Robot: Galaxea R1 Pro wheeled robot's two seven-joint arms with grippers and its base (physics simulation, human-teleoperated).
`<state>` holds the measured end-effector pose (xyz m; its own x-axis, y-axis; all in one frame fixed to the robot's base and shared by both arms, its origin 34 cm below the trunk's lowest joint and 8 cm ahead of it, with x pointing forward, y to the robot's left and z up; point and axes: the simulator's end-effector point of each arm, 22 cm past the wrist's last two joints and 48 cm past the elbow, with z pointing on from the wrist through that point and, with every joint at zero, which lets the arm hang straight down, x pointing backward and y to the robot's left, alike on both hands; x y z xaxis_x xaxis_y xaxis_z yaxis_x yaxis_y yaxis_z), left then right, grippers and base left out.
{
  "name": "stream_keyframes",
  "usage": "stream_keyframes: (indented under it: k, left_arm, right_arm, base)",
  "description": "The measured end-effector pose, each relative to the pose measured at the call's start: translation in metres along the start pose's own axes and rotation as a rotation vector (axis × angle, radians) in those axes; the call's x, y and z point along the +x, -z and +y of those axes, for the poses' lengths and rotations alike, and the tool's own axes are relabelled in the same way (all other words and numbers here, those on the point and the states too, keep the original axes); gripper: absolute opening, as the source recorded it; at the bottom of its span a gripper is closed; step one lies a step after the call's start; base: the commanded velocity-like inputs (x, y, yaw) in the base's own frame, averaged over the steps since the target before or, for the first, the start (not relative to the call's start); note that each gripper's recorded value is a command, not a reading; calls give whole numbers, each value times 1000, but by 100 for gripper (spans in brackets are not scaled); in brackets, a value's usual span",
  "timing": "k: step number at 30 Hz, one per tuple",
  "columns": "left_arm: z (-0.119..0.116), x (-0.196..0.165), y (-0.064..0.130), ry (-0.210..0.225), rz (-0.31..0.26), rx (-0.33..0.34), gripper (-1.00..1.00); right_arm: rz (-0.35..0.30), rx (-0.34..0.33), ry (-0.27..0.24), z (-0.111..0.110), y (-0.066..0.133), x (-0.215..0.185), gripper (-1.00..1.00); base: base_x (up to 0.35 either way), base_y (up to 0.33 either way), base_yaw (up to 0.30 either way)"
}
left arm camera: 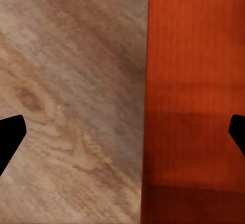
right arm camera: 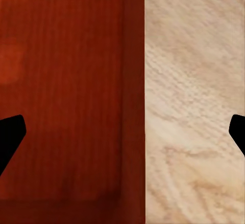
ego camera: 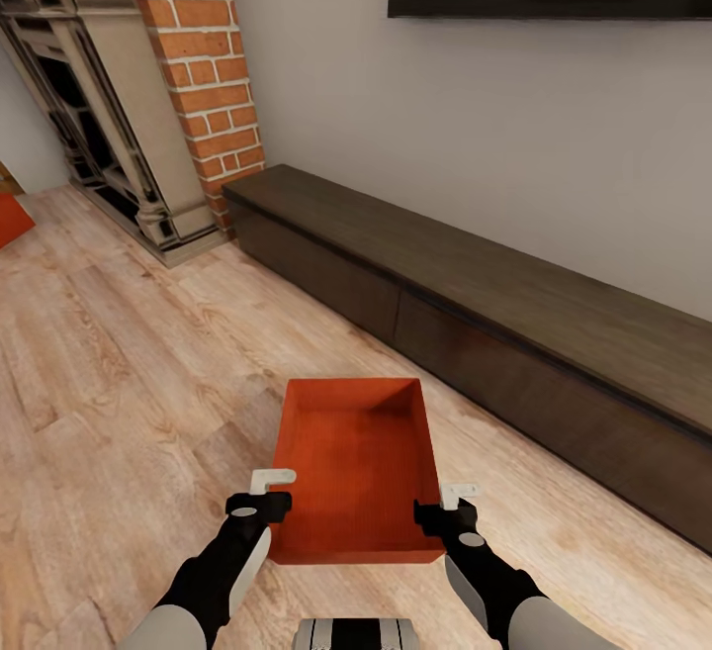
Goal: Move the two storage containers from the living room to the garage. In the garage, place one container on the floor and stack the other container on top of it (either order is fine).
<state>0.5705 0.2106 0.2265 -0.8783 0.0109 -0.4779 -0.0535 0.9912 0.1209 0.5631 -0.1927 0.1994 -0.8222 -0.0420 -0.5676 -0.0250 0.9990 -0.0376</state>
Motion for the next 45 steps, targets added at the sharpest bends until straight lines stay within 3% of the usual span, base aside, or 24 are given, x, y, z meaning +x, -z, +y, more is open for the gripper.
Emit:
stream_keyframes:
  k: [7, 33, 45]
  left_arm:
    - [-1, 12, -11, -2, 3, -1, 100]
    - [-2, 17, -12, 0, 14, 5, 100]
    - [-5, 22, -13, 23, 26, 17, 100]
  right_arm:
    - [4, 0, 0, 1, -10, 13, 100]
    - [3, 2, 1, -1, -10, 13, 100]
    - [3, 2, 1, 0, -10, 13, 100]
  base:
    - [0, 0, 0]
    - [0, 0, 0]
    - [0, 0, 0]
